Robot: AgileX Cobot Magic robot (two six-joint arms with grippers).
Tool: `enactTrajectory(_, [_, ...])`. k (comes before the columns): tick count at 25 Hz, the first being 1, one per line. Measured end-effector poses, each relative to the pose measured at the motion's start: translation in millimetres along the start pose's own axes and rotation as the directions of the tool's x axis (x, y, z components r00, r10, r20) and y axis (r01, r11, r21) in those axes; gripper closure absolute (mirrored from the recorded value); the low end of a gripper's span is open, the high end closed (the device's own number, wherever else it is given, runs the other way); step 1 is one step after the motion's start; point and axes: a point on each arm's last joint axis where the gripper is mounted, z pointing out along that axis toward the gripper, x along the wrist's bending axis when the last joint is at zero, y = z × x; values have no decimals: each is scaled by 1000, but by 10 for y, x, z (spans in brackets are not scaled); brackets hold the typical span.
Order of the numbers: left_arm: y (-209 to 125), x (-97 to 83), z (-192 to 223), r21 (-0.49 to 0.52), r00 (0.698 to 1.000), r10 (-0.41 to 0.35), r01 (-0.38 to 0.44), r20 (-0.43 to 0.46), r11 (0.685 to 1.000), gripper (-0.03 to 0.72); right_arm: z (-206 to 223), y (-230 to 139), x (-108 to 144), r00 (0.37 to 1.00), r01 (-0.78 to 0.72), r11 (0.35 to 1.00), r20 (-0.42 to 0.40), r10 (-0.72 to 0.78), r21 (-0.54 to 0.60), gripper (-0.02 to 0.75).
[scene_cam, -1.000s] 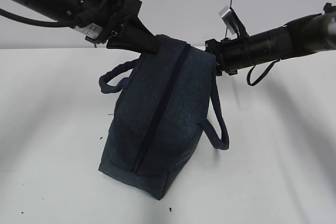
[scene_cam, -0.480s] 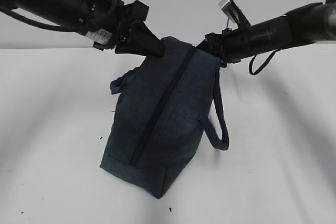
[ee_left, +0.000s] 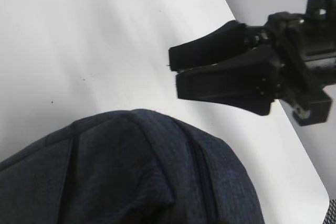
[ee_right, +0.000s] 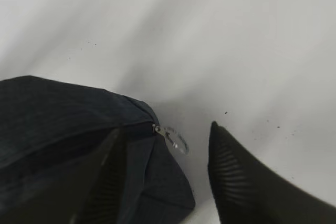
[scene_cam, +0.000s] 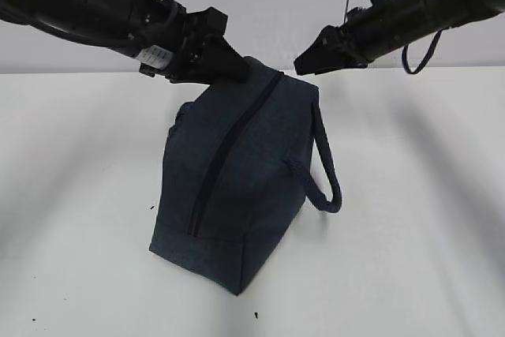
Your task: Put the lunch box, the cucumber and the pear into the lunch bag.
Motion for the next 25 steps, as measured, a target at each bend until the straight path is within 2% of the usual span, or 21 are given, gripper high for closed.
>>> enactTrajectory(3, [14, 22, -66, 2, 999, 27, -27, -27, 1000, 356, -201, 91, 111, 998, 32, 999, 56, -33, 21, 341])
enactTrajectory(6, [16, 0, -204, 35, 987, 126, -123, -95, 992, 363, -445, 182, 267, 992, 64, 997, 105, -69, 48, 341])
enactTrajectory(10, [46, -171, -504, 61, 946, 270, -263, -182, 963, 369, -744, 269, 475, 983, 90, 993, 155, -100, 73, 340])
enactTrajectory(14, [72, -412, -873, 49, 899, 346, -346, -269, 937, 369, -1040, 311, 687, 974, 76, 992, 206, -96, 105, 340])
enactTrajectory(17, [57, -582, -1146, 42, 866, 370, -378, -336, 925, 369, -1255, 315, 854, 969, 44, 991, 237, -74, 129, 348])
enactTrajectory(21, [-19, -763, -1480, 53, 830, 364, -378, -423, 924, 369, -1517, 298, 1056, 958, 8, 988, 283, -53, 156, 342])
enactTrajectory(25, [-130, -933, -1756, 54, 815, 336, -354, -472, 934, 369, -1805, 285, 1236, 925, -26, 989, 378, -31, 146, 341])
